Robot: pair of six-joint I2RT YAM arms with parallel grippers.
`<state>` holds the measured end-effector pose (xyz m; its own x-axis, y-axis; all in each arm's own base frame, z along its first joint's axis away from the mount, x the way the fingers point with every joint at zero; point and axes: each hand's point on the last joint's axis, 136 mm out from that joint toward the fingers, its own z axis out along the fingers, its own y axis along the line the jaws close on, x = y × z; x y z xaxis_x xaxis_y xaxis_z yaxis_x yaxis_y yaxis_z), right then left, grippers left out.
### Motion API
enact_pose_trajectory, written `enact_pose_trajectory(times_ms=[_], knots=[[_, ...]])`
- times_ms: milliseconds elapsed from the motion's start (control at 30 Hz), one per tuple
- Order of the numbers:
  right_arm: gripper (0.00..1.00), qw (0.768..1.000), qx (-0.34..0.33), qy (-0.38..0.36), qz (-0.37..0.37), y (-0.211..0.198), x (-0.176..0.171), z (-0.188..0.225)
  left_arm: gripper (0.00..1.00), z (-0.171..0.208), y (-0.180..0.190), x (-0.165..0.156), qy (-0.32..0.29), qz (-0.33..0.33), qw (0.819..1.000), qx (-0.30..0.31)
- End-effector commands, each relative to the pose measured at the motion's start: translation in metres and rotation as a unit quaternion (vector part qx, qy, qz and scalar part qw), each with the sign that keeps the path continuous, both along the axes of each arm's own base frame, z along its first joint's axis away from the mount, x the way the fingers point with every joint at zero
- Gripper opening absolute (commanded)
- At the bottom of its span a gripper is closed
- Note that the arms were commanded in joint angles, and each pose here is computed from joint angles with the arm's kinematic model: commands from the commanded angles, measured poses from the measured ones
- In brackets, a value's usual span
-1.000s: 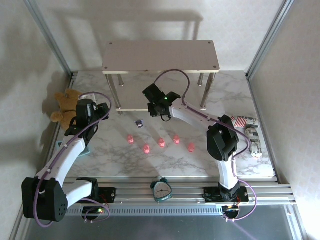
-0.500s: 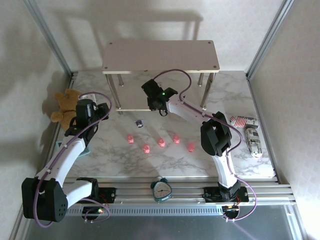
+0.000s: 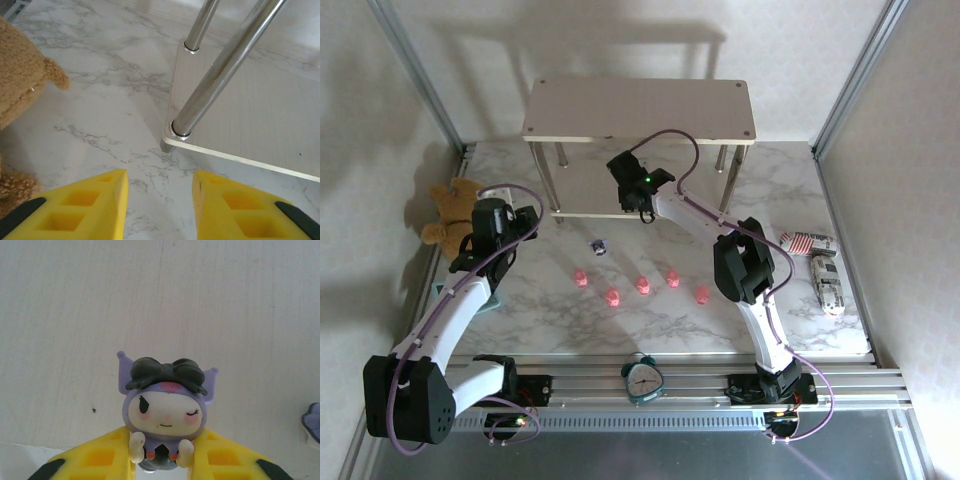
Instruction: Place and organize the plastic toys onto the shelf
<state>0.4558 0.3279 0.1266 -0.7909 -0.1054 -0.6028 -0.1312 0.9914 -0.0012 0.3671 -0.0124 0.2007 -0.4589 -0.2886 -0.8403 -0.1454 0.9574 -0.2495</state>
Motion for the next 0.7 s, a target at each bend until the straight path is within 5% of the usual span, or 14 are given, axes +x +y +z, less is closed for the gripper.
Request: enact_pose_trajectory(times_ms=[0, 667], knots=[[0.27, 1.0, -0.013, 0.008, -0.011, -0.01, 0.009, -0.012, 0.39, 0.012, -0.001, 0.003, -0.011, -0.003, 1.0, 0.004], [0.28, 1.0, 0.011, 0.026, -0.006, 0.001, 0.009, -0.035, 0.39, 0.008, -0.001, 0.004, -0.007, -0.005, 1.0, 0.003]])
